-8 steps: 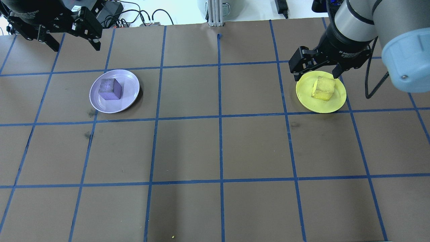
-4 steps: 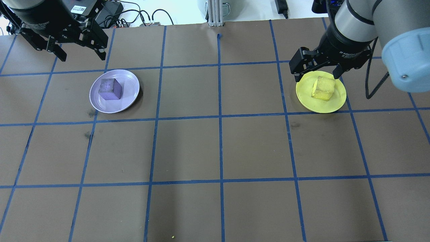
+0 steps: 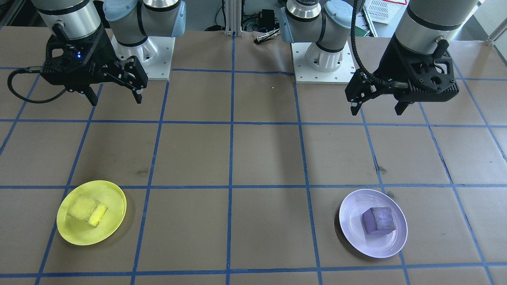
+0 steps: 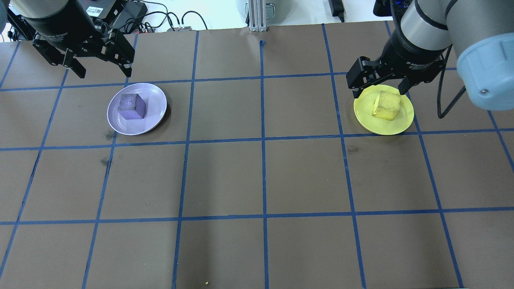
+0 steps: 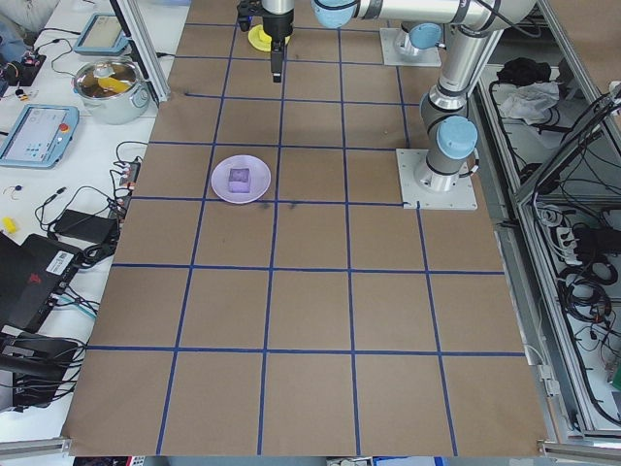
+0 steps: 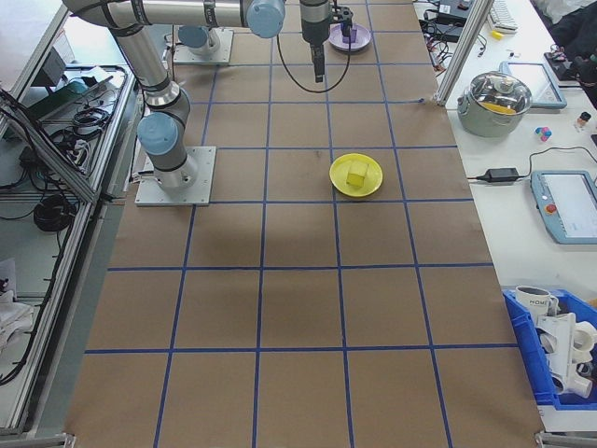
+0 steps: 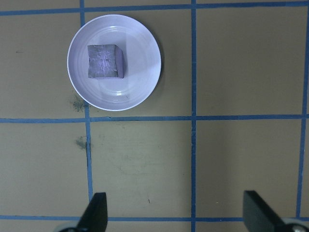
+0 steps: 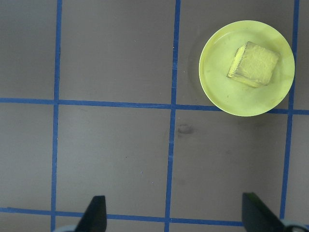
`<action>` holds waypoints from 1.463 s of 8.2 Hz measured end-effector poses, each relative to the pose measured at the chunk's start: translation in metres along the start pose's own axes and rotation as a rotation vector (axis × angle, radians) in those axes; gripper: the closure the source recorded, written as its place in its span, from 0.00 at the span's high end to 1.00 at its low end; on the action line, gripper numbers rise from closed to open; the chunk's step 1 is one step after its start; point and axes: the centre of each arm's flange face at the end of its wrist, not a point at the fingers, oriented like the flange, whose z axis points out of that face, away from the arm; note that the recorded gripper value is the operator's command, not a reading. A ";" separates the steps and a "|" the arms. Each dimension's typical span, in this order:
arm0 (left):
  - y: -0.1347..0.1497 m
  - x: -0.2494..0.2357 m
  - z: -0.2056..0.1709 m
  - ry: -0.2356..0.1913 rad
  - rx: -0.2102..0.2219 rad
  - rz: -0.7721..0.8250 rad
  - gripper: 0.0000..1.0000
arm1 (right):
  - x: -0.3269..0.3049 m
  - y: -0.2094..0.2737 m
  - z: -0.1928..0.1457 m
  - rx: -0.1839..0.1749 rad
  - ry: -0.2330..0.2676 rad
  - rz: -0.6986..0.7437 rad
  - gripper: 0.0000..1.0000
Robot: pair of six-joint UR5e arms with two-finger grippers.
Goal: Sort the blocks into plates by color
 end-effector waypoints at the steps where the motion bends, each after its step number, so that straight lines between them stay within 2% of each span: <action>1: 0.001 0.001 -0.002 0.001 0.003 0.001 1.00 | 0.000 0.000 0.000 -0.001 0.000 -0.001 1.00; 12: 0.004 0.002 -0.002 0.004 0.005 0.002 1.00 | 0.000 -0.001 0.002 -0.002 0.002 -0.001 1.00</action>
